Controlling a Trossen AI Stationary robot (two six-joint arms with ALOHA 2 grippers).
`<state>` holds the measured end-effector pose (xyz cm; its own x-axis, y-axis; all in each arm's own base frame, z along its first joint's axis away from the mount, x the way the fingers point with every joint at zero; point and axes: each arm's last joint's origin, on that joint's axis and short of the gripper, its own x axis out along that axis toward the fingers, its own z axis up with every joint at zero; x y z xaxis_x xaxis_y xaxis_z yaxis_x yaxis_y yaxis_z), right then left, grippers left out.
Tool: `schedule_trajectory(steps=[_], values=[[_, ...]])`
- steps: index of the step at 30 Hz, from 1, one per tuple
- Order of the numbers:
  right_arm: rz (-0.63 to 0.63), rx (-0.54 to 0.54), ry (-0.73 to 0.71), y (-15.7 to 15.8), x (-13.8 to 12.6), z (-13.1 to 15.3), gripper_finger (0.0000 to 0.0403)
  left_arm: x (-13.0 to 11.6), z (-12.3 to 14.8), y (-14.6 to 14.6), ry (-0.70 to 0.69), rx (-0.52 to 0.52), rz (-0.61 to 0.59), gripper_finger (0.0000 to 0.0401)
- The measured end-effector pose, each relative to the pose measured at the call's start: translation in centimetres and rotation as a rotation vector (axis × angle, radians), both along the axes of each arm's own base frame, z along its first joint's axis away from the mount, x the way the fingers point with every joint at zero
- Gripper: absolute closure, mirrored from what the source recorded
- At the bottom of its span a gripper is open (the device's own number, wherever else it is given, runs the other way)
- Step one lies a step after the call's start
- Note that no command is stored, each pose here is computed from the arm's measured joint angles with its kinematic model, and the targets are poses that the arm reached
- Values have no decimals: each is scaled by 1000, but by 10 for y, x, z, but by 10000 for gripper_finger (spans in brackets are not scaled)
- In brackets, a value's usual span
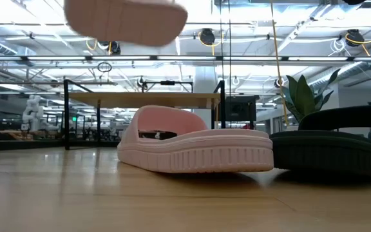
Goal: Pick and place slides into the shelf
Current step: Put the top pink slipper on the shelf
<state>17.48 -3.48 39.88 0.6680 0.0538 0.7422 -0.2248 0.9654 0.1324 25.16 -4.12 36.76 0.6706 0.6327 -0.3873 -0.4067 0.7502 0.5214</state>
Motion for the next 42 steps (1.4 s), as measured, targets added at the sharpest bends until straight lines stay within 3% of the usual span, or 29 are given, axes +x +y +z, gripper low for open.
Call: schedule_trajectory(steps=[4, 8, 14, 20, 32, 37, 42], values=[[0, -1, -3, 0, 0, 0, 188, 8, 32, 10, -64, 116, 163, 401], [7, 4, -5, 0, 0, 0, 188, 21, 55, 21, -11, 248, 249, 401], [46, 35, -1, 0, 0, 0, 188, 41, 73, 35, 162, 433, 362, 401], [55, 43, 4, 0, 0, 0, 188, 57, 83, 56, 425, 617, 570, 401], [83, 75, 29, 0, 2, -1, 188, 65, 88, 100, 479, 600, 737, 401], [100, 93, 40, 0, 2, -2, 188, 62, 72, 121, 533, 596, 786, 401], [100, 95, 46, 0, 3, -2, 188, 63, 38, 131, 618, 609, 791, 401]])
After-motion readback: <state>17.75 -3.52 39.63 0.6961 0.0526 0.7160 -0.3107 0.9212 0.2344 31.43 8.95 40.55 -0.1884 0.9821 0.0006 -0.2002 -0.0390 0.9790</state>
